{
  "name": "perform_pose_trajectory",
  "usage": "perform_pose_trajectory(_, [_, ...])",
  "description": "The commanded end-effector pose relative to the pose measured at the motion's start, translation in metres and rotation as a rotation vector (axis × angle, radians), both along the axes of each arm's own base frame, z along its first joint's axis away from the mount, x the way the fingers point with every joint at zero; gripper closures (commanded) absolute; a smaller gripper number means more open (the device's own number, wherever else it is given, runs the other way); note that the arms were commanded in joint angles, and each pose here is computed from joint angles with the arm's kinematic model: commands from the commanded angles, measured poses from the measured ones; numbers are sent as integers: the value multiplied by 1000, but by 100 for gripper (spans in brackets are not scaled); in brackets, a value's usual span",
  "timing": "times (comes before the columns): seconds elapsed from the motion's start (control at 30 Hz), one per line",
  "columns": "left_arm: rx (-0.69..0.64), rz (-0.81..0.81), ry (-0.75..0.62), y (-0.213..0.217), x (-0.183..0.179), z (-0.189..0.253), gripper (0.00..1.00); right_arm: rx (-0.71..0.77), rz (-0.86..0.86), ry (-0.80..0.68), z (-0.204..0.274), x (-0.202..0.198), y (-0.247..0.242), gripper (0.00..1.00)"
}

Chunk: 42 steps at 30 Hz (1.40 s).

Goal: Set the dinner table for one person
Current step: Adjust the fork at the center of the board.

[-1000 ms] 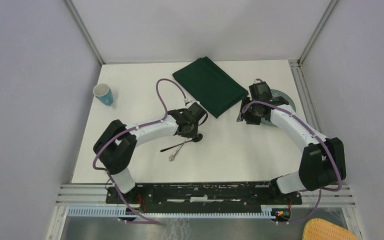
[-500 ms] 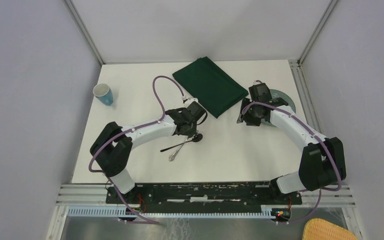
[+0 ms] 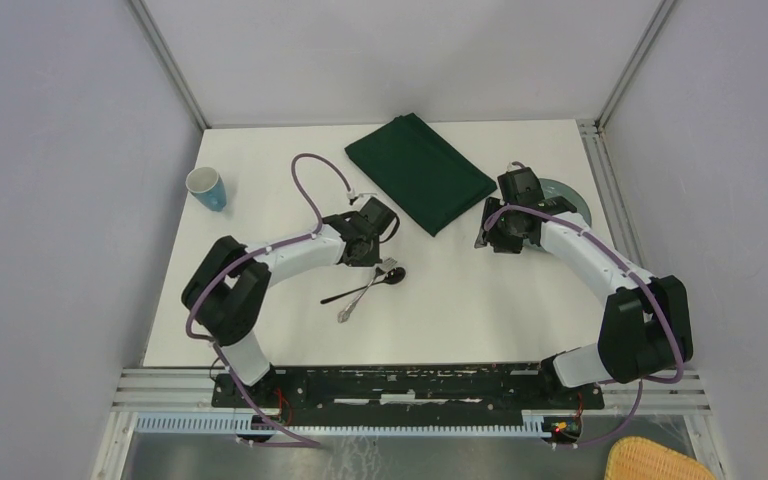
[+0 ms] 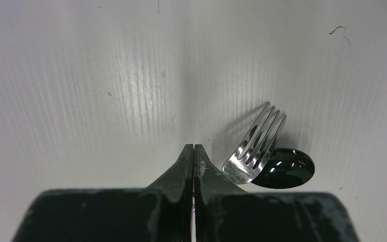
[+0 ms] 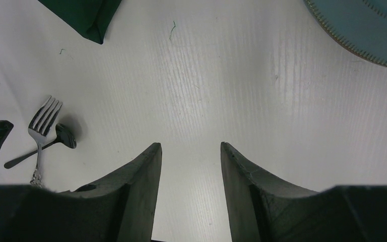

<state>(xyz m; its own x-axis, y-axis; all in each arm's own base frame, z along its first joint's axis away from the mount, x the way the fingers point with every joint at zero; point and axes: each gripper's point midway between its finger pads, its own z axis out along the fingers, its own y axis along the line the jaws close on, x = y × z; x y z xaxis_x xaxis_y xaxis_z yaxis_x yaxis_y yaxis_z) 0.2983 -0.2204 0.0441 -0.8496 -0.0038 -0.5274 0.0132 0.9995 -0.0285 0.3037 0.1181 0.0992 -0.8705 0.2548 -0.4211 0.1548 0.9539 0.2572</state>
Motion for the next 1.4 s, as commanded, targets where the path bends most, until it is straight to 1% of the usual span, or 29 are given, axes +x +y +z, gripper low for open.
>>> perform_pose_trajectory(0.0, [-18,-28,-20,-10,9,-3,98,-16,-4,-52,10,4,-4,47])
perform_pose_trajectory(0.23, [-35,-49,21,-17,6,-15,98,-22,-2,-52,10,4,-5,47])
perform_pose_trajectory(0.43, [-68,-72,45,-23,-1,-13,98,-22,-5,-50,9,3,-5,47])
perform_pose_trajectory(0.97, [-83,-163,99,-48,-54,-12,98,-6,-6,-50,9,8,-1,47])
perform_pose_trajectory(1.37, [-101,-216,115,-62,-86,1,98,-1,-6,-47,8,9,0,48])
